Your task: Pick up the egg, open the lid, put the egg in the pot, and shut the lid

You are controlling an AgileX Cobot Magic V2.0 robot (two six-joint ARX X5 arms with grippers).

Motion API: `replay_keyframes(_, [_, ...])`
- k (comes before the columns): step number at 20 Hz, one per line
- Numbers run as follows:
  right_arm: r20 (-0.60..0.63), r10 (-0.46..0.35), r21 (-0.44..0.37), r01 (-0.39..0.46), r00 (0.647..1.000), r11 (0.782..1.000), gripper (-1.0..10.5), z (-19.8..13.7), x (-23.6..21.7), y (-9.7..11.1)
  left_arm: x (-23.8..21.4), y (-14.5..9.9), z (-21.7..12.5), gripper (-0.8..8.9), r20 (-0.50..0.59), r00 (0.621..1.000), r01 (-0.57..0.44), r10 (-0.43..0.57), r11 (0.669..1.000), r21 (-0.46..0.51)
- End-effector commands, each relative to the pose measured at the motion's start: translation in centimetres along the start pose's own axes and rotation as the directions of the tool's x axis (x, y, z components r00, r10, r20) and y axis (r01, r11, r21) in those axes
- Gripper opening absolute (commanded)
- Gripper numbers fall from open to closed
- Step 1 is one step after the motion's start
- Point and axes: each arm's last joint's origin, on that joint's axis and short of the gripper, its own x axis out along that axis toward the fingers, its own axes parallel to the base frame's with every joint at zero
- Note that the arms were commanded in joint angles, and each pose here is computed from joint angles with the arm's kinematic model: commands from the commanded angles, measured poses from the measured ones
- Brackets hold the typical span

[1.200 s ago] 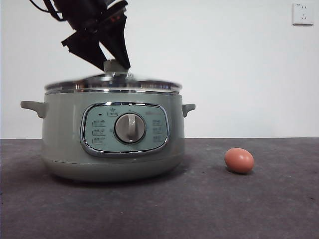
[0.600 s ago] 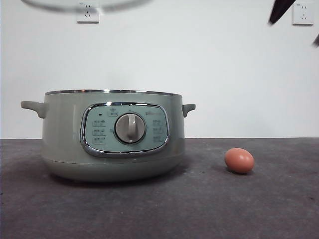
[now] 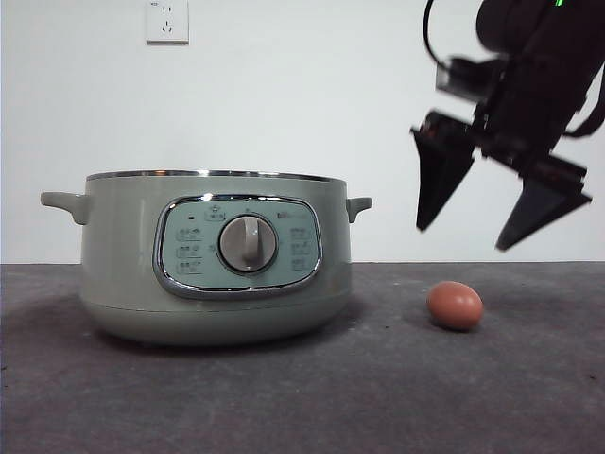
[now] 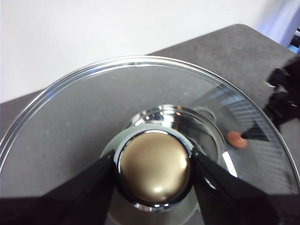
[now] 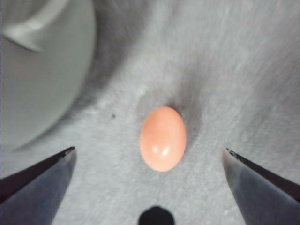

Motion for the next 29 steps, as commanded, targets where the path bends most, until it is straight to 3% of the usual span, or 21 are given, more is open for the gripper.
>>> replay_keyframes(1, [-0.023, -0.008, -0.001, 0.008, 1.000, 1.000, 6.0, 0.1, 1.5, -0.1, -1.3, -0.4, -0.5, -0.08, 0.031, 1.000, 0.000, -0.001, 1.000, 0.012])
replay_keyframes(12, [-0.087, -0.090, -0.041, 0.087, 0.992, 0.995, 5.7, -0.3, 6.2, 0.5, -5.3, -2.1, -5.3, -0.08, 0.025, 1.000, 0.009, -0.008, 1.000, -0.011])
replay_keyframes(18, [-0.098, -0.096, -0.031, 0.093, 0.991, 0.995, 1.4, -0.4, 6.6, 0.4, -5.4, -2.2, -5.4, -0.08, 0.029, 1.000, 0.008, -0.008, 1.000, -0.009])
replay_keyframes(21, [-0.099, -0.095, -0.010, 0.095, 0.991, 0.995, -0.1, -0.4, 6.6, 0.4, -5.4, -2.2, -5.4, -0.08, 0.029, 1.000, 0.008, -0.008, 1.000, -0.009])
replay_keyframes(29, [-0.025, -0.092, -0.013, 0.092, 0.995, 0.996, -0.1, 0.3, 3.4, 1.0, -5.4, -2.2, -5.4, -0.08, 0.029, 1.000, 0.008, -0.008, 1.000, -0.008])
